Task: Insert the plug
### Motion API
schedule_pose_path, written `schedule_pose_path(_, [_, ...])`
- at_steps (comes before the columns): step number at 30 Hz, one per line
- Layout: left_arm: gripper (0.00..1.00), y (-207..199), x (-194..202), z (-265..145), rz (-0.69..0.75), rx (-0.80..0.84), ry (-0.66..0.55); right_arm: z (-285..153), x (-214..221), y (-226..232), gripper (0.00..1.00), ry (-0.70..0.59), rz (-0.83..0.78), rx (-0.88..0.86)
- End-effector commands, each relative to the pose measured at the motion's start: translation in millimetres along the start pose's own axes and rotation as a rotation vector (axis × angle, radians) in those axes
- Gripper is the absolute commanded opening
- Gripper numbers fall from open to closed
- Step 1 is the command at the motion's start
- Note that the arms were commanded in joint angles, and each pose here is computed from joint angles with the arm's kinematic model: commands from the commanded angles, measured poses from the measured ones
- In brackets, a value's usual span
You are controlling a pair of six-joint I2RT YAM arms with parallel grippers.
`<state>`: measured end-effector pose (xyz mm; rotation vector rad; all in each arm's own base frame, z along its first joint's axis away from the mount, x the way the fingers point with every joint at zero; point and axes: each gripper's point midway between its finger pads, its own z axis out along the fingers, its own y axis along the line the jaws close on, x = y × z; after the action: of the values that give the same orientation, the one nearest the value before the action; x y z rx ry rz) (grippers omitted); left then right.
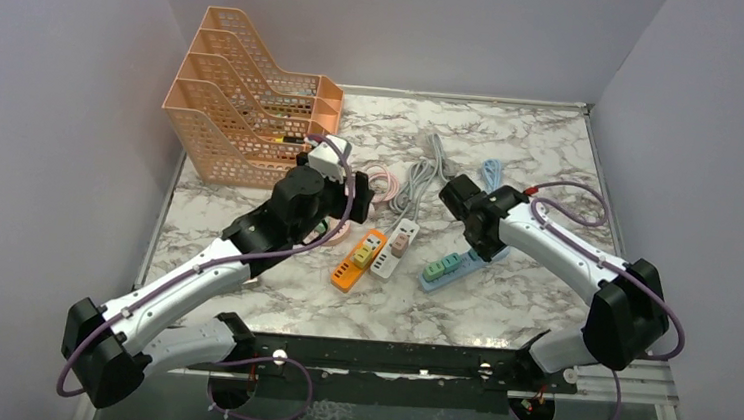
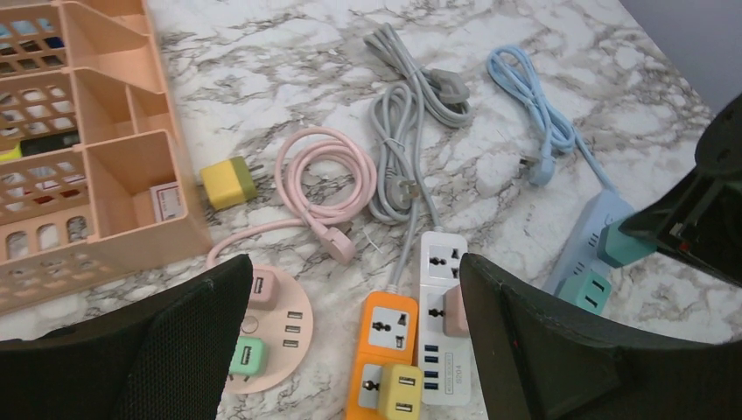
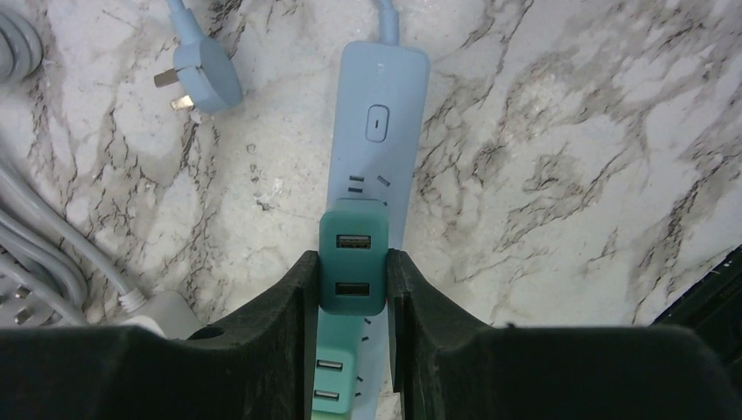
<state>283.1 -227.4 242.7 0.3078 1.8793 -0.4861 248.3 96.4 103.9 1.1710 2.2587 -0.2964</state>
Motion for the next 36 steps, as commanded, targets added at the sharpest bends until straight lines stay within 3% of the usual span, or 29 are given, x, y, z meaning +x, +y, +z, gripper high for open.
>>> schedule_pose_path(1, [0.90, 29.1, -26.8, -17.0, -0.074, -0.141, -0.140, -3.6, 6.9, 10.5, 0.01, -0.022, 0.039, -0.047])
schedule_pose_path(9, [0.91, 48.5, -35.1, -34.5, -0.111, -0.226, -0.215, -7.3, 15.6, 19.3, 0.01, -0.024, 0.025, -0.018])
schedule_pose_path(22, [0.91, 53.5, -36.4, -38.3, -0.112, -0.250, -0.220, -8.4, 21.9, 8.7, 0.01, -0.025, 0.025, 0.052])
schedule_pose_path(36, [0.91, 55.6, -36.1, -39.2, -0.113, -0.261, -0.222, -9.3, 24.3, 19.5, 0.01, -0.012, 0.013, -0.012])
